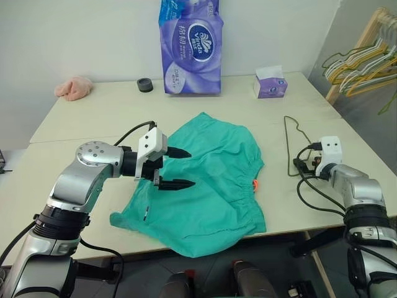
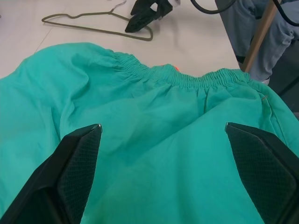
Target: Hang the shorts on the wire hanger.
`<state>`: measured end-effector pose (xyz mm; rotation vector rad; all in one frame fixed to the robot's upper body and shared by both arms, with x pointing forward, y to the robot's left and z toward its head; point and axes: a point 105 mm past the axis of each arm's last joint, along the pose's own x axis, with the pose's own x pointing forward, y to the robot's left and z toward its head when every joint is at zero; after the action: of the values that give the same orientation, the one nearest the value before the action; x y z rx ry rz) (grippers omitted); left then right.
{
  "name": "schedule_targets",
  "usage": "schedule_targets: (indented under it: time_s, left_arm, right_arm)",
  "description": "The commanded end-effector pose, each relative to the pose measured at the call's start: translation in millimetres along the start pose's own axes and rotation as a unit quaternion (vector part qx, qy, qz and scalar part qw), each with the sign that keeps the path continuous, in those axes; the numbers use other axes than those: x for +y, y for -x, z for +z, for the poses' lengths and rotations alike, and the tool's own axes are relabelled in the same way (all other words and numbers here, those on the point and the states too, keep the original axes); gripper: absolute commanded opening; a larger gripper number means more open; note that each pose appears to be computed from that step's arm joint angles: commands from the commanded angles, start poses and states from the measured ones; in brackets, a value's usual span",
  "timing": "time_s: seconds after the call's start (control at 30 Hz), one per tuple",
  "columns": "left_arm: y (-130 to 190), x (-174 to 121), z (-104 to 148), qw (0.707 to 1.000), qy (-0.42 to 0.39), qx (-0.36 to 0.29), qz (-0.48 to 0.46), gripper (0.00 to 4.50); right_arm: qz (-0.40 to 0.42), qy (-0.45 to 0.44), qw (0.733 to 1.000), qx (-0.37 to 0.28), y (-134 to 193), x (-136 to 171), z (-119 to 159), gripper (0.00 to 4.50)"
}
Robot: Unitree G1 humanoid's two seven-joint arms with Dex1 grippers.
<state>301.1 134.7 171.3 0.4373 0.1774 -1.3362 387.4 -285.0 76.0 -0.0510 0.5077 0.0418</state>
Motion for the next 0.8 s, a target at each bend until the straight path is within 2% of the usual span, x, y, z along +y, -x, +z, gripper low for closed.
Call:
schedule_targets:
  time_s: [0.03, 0.23, 0.43, 0.47, 0.63, 0.8]
  left_arm:
    - [3, 2, 6, 1.000, -0.023, -0.003, 0.005, 4.50]
    - [2, 4, 5, 1.000, -0.028, -0.004, 0.008, 4.50]
    - [2, 3, 2, 0.999, -0.030, -0.002, 0.012, 4.50]
    - [2, 4, 1, 0.999, -0.031, -0.001, 0.015, 4.50]
    - [3, 13, 0, 0.999, -0.027, -0.005, 0.046, 4.50]
    - [7, 37, -3, 0.993, -0.022, -0.002, 0.117, 4.50]
  right_arm:
    - [0.014, -0.023, 0.997, 0.070, -2, -3, -27, 4.12]
    - [0.000, -0.060, 0.990, 0.131, -1, -12, -53, 2.28]
    - [-0.035, -0.040, 0.991, 0.119, -4, -20, -53, 0.22]
    - [-0.044, -0.026, 0.993, 0.107, -4, -23, -49, 0.06]
    - [-0.060, 0.026, 0.997, 0.035, -5, -29, -16, 0.06]
    - [-0.048, 0.068, 0.995, -0.049, 0, -21, 23, 0.06]
